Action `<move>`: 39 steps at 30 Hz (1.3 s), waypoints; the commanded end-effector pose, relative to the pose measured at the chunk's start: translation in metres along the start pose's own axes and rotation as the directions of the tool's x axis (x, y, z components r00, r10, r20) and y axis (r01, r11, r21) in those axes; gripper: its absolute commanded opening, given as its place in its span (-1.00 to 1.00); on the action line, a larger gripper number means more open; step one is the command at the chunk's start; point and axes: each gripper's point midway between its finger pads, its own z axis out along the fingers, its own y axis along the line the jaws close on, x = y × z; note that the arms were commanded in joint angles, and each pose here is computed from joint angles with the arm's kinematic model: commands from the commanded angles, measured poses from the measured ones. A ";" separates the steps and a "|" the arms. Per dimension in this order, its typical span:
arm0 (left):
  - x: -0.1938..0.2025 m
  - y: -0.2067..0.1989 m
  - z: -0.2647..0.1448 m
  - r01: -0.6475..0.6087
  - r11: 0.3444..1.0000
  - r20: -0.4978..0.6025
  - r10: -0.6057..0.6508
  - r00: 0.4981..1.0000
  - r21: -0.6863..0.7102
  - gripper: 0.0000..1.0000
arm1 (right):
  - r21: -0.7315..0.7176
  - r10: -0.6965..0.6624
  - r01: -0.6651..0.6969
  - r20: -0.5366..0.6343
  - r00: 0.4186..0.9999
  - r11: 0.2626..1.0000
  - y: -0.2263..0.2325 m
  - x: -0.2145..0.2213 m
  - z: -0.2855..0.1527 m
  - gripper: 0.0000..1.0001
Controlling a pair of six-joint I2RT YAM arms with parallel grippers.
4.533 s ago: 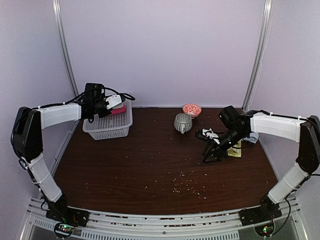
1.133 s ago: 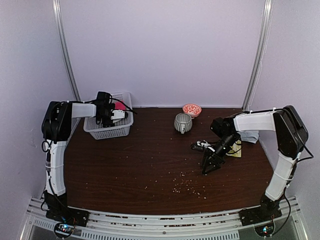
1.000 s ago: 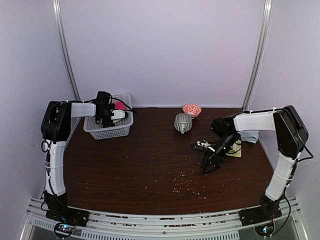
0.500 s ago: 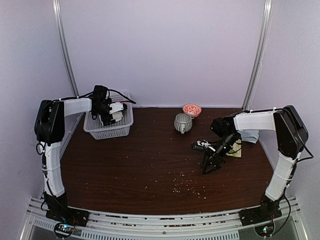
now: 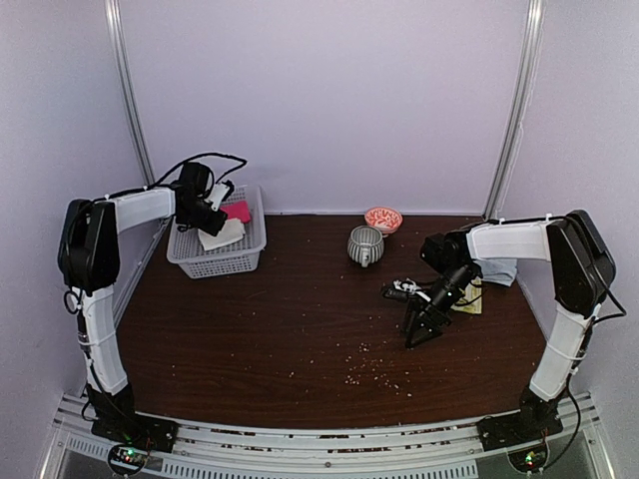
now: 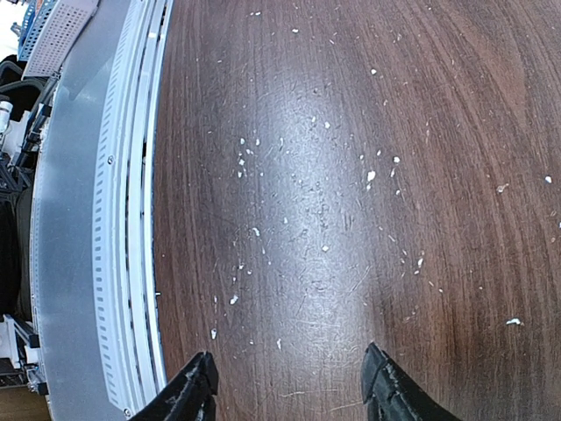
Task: Roll the towels
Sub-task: Adjust the towel in the bin.
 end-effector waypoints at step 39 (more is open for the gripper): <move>0.030 0.044 0.120 0.164 0.967 -0.157 -0.196 0.968 -0.197 -1.00 | 0.016 -0.001 0.002 -0.032 0.999 1.000 -0.004 0.006 0.000 0.16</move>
